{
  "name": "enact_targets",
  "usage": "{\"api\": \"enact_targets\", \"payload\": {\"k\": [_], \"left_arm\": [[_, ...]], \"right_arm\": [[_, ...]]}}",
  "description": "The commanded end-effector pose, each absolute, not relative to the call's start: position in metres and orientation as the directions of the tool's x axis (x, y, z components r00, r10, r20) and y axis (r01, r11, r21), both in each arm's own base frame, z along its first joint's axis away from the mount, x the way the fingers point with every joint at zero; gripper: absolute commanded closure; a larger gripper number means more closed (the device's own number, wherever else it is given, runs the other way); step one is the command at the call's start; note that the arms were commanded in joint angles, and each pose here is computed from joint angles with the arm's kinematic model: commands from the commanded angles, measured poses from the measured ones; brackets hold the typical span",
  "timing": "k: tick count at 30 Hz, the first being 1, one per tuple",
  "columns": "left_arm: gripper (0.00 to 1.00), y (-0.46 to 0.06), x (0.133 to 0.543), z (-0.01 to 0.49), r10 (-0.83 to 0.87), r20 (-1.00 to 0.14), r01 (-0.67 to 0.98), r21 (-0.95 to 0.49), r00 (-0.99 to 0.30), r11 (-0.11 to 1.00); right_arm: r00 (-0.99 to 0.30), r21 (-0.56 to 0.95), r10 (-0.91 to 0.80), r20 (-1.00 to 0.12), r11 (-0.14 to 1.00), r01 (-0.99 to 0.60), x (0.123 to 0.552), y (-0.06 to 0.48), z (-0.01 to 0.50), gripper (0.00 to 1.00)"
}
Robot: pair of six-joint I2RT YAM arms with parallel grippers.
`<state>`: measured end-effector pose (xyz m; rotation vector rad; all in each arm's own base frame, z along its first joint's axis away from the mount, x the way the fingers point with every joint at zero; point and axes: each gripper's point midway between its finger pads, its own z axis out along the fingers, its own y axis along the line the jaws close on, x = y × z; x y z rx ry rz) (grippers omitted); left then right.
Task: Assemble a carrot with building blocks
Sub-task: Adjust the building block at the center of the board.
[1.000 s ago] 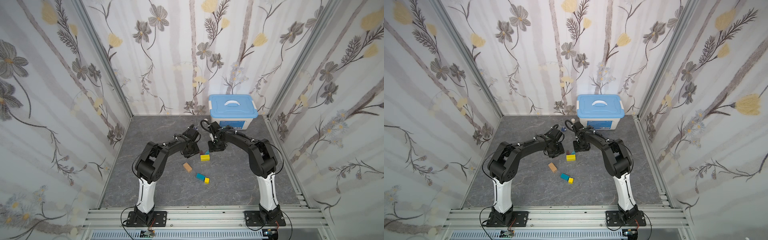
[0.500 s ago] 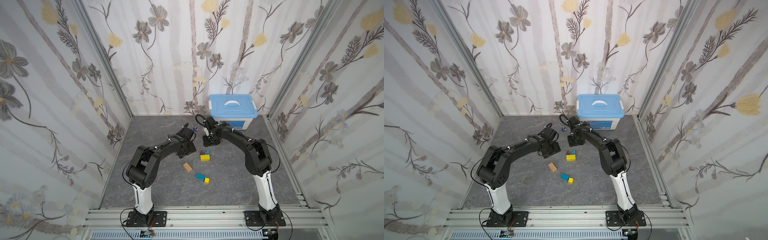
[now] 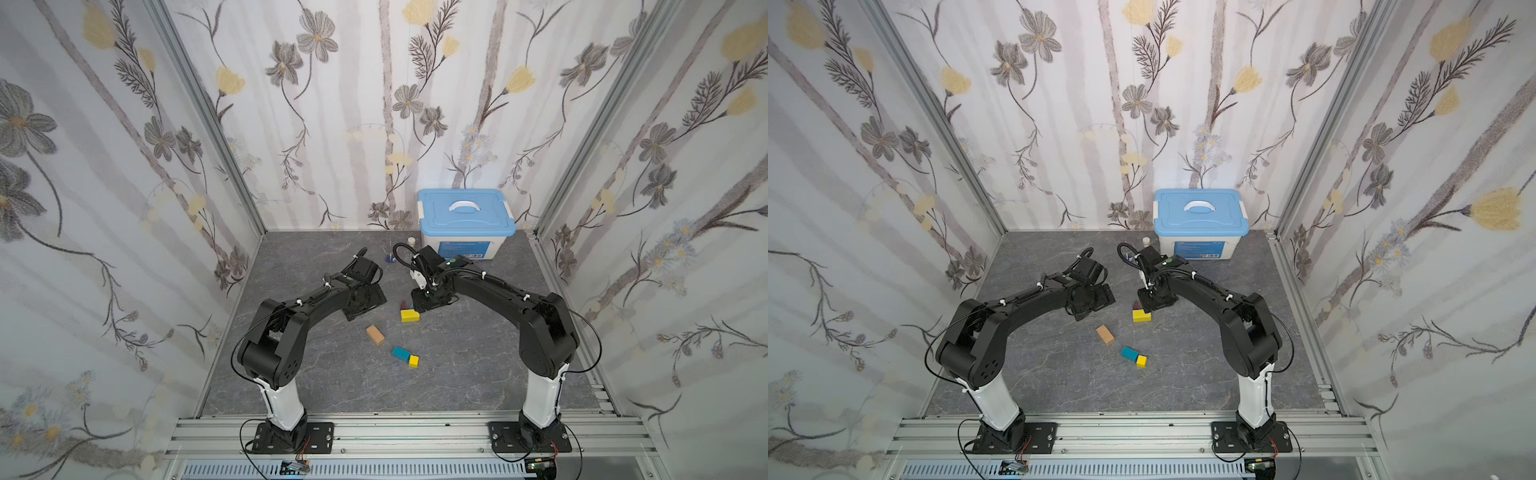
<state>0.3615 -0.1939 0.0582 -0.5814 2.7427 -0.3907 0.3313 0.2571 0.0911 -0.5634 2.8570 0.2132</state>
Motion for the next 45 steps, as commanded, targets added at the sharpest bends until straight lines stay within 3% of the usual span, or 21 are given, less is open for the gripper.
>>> {"api": "enact_targets", "payload": {"k": [1, 5, 13, 45], "left_arm": [[0.06, -0.195, 0.368, 0.061, -0.456, -0.256, -0.360, -0.345, -0.852, 0.867], [0.00, -0.197, 0.368, 0.059, -0.462, -0.248, -0.365, -0.351, -0.851, 0.862], [0.00, -0.195, 0.363, 0.058, -0.459, -0.246, -0.364, -0.349, -0.854, 0.863], [0.00, -0.191, 0.361, 0.060, -0.437, -0.253, -0.344, -0.340, -0.863, 0.875]], "right_arm": [[-0.899, 0.092, -0.376, -0.225, 0.910, -0.404, 0.315, 0.260, 0.076, 0.50], [-0.896, 0.075, -0.365, -0.254, 0.916, -0.394, 0.317, 0.270, 0.061, 0.50], [-0.915, 0.071, -0.303, -0.268, 0.941, -0.332, 0.325, 0.280, 0.030, 0.51], [-0.934, 0.032, -0.214, -0.285, 0.972, -0.232, 0.338, 0.275, 0.009, 0.52]]}}
